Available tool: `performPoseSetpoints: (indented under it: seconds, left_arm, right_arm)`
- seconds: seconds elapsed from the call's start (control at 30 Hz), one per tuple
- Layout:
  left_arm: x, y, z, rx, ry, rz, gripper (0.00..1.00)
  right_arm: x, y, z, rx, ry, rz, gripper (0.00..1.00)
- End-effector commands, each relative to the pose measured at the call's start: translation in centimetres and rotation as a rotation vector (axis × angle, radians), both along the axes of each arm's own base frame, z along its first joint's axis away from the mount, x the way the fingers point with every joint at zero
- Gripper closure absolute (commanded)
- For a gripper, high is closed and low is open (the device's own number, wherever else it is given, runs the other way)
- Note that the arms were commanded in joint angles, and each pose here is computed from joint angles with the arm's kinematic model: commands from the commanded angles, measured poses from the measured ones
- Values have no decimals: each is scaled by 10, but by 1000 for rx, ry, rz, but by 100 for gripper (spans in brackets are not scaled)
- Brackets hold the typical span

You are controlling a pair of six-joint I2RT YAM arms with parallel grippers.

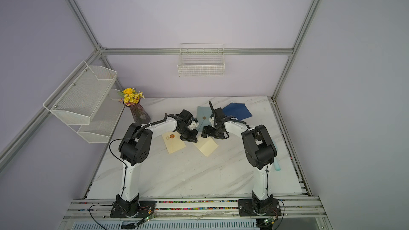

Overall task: Fold the letter paper in half and place it into the envelope
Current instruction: Pick up the letter paper from the center of the board.

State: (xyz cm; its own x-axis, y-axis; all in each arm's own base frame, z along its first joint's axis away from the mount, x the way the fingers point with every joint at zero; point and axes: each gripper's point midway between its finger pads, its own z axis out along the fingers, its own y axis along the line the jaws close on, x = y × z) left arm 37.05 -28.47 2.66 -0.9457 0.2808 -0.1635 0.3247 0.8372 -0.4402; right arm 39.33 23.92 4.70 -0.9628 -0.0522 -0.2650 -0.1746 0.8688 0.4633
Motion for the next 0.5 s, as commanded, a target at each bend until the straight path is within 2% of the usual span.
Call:
performPoseSetpoints:
  seconds: [0.0, 0.27, 0.47]
  left_arm:
    - [-20, 15, -25, 88, 77, -7, 100]
    - [-13, 13, -21, 94, 53, -23, 100]
    - [5, 19, -12, 107, 10, -23, 100]
  right_arm:
    - [-11, 11, -5, 81, 20, 82, 3]
    - [-34, 30, 10, 273, 65, 131, 8]
    - [-44, 35, 21, 325, 106, 141, 22]
